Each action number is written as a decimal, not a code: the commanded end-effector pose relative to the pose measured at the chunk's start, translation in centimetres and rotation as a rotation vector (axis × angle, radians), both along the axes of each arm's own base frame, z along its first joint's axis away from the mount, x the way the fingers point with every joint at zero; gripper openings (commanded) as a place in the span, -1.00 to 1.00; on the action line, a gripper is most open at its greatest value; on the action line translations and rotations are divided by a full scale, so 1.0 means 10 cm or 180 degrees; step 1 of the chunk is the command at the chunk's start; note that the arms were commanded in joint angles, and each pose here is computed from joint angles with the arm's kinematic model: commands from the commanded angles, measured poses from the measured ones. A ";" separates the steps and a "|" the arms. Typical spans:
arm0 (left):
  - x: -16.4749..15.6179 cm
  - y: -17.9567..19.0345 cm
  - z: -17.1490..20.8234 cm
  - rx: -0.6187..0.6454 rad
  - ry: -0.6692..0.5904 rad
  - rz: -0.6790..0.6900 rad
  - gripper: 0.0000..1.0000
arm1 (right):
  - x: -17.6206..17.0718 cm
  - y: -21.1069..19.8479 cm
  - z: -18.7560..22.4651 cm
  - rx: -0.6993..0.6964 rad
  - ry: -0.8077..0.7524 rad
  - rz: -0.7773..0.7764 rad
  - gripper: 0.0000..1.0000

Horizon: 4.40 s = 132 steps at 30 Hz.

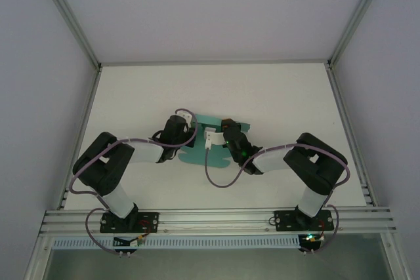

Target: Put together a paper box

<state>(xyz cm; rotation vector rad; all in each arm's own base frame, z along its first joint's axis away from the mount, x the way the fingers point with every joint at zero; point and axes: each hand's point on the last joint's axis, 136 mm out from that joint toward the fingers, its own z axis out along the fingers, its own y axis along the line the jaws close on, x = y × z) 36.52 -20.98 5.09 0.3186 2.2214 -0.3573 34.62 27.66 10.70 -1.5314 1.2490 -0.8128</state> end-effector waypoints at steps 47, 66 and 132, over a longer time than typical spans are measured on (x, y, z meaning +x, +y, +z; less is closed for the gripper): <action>0.78 -0.55 0.89 -0.0233 -0.0740 -0.0812 -0.85 | -0.36 0.01 -0.58 0.0076 0.1370 0.0290 -1.00; -0.31 0.00 1.16 -0.0276 -0.0371 -0.0758 0.35 | -0.64 -0.21 0.13 0.0292 0.2181 0.0404 -1.00; 0.21 0.02 0.26 0.0212 0.0203 0.0425 -0.21 | 0.33 0.28 -0.27 0.0056 -0.0011 0.2054 -1.00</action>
